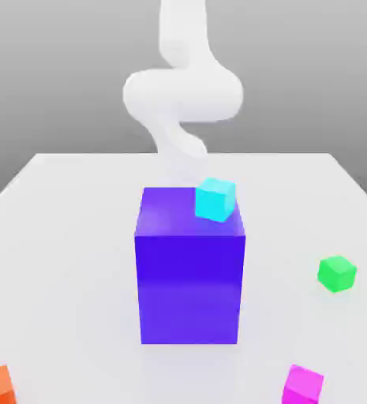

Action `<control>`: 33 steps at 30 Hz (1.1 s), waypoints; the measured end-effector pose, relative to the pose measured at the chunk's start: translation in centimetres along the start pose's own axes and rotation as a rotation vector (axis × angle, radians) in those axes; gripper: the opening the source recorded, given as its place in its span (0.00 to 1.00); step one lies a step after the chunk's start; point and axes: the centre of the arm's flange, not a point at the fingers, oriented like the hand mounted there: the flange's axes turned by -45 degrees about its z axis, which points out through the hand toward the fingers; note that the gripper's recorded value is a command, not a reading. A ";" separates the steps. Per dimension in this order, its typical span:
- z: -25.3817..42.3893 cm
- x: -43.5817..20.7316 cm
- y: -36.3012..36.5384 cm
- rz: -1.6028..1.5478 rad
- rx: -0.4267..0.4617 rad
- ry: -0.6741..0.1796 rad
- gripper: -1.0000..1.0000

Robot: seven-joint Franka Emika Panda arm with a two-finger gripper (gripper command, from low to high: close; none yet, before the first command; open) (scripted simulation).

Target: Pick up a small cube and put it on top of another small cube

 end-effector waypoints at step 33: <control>48.3 -27.1 -17.1 -0.966 0.402 -0.652 0.00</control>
